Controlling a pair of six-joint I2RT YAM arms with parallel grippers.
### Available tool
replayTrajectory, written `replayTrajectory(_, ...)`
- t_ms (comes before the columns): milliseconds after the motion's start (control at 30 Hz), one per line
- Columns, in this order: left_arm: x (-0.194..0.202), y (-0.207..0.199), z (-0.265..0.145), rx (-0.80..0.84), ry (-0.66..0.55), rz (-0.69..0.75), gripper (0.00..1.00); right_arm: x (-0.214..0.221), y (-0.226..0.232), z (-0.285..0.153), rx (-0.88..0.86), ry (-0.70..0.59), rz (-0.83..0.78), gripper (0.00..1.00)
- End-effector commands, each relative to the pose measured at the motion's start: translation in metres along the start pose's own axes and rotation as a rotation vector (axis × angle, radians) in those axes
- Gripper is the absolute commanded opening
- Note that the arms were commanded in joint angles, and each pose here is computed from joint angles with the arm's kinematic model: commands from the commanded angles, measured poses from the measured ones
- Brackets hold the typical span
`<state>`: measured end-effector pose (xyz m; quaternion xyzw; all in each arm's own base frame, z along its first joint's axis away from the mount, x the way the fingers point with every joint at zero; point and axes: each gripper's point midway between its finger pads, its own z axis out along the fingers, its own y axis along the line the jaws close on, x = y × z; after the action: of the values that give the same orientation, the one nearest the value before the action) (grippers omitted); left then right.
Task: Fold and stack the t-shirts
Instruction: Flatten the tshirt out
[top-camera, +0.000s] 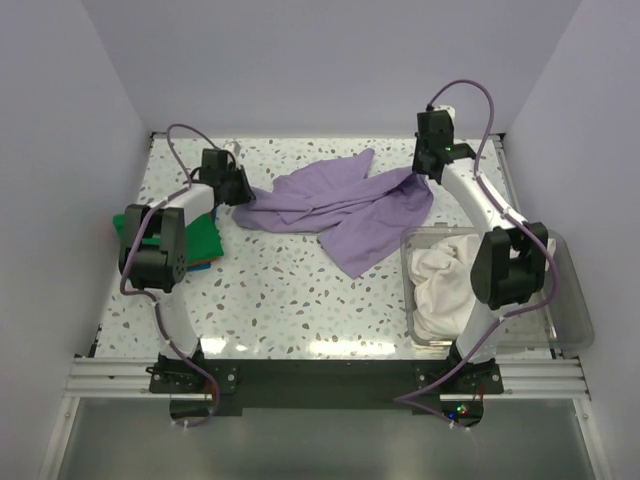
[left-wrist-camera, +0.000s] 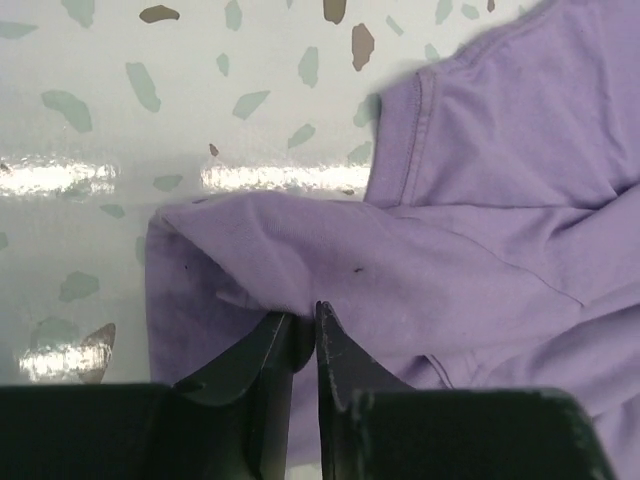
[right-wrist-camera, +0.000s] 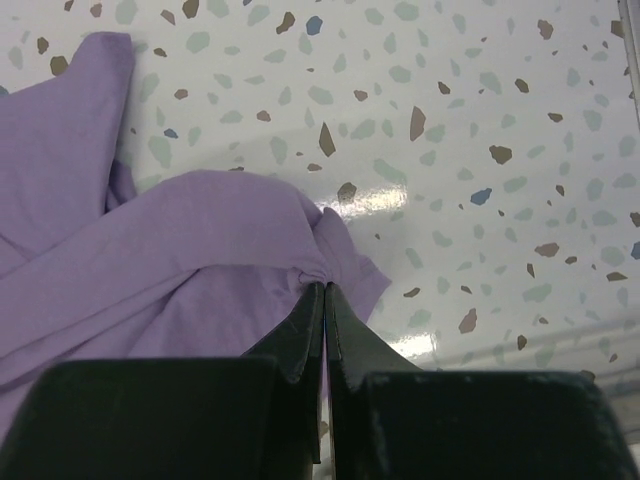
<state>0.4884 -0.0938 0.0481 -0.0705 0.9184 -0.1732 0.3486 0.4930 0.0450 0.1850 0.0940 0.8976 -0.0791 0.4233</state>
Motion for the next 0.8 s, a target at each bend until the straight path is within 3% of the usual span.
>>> replayTrajectory(0, -0.039, -0.027, -0.045, 0.069, -0.106, 0.037, 0.18, -0.035, -0.014, -0.041, 0.003, -0.098, 0.024, 0.00)
replayTrajectory(200, -0.047, -0.040, -0.119, 0.150, -0.135, -0.063, 0.13, -0.042, -0.036, -0.076, 0.046, -0.143, 0.018, 0.00)
replayTrajectory(367, -0.030, -0.031, -0.175, 0.177, -0.127, -0.181, 0.13, -0.047, -0.063, -0.123, 0.079, -0.202, 0.031, 0.00)
replayTrajectory(500, -0.013, -0.041, -0.204, 0.224, -0.076, -0.241, 0.24, -0.046, -0.077, -0.140, 0.116, -0.209, 0.021, 0.00)
replayTrajectory(600, -0.021, -0.044, -0.196, 0.304, -0.098, -0.277, 0.35, -0.048, -0.079, -0.131, 0.147, -0.213, 0.001, 0.00)
replayTrajectory(700, -0.033, -0.035, -0.160, 0.348, -0.099, -0.304, 0.34, -0.048, -0.069, -0.099, 0.153, -0.189, -0.021, 0.00)
replayTrajectory(767, -0.046, -0.032, -0.132, 0.367, -0.091, -0.299, 0.29, -0.056, -0.054, -0.077, 0.122, -0.177, -0.018, 0.00)
